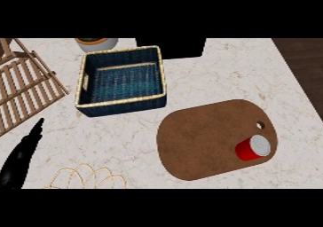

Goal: Pick the can from the cutting board and place it in the basket

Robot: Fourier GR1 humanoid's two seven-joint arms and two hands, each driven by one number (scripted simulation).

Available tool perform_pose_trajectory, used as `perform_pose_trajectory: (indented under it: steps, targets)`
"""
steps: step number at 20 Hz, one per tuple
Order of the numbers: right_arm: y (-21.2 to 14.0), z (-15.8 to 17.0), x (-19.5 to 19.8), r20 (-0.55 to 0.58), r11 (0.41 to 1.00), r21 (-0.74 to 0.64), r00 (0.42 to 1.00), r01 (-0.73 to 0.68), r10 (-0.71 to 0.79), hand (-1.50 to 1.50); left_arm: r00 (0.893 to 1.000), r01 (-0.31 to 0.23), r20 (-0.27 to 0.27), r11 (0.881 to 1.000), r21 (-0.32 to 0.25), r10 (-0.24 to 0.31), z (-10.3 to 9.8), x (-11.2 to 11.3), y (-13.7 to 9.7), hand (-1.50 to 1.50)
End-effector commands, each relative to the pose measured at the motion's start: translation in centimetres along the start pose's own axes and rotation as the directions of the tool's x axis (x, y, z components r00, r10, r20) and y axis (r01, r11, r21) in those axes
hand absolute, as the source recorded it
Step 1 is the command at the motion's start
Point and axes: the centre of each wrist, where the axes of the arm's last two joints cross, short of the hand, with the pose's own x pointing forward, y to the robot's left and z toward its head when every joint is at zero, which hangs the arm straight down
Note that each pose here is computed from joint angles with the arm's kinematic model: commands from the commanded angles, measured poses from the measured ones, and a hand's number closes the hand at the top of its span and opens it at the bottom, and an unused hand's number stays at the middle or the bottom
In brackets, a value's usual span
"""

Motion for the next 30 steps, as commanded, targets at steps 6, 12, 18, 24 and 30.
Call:
perform_pose_trajectory:
  steps: [6, 12, 18, 24, 30]
  targets:
    - [0.9, 1.5, 3.1, -0.042, 0.997, 0.003, 0.996, -0.079, 0.079, -1.5, 0.998, 0.016, 0.059, 0.997, -0.071, -0.012, -2.1, 2.3, -3.3, 0.0]
    - [3.2, -0.6, 2.1, -0.054, 0.997, -0.034, 0.996, -0.068, 0.066, -1.5, 0.998, 0.032, 0.061, 0.997, -0.065, -0.028, -3.2, 2.5, -2.2, 0.0]
    - [5.1, -0.9, 2.3, -0.025, 0.994, -0.028, 0.994, -0.103, 0.102, -1.5, 0.997, 0.049, 0.062, 0.997, -0.058, -0.045, -1.8, 2.4, -3.0, 0.0]
    - [4.6, -0.6, 1.6, -0.024, 0.992, -0.004, 0.992, -0.125, 0.125, -1.5, 0.999, 0.012, 0.051, 0.998, -0.064, -0.009, -4.2, 2.5, -1.6, 0.0]
    - [8.0, -2.4, 1.7, -0.033, 0.992, -0.032, 0.992, -0.12, 0.119, -1.5, 0.998, 0.042, 0.055, 0.996, -0.074, -0.038, -2.3, 1.4, -4.0, 0.0]
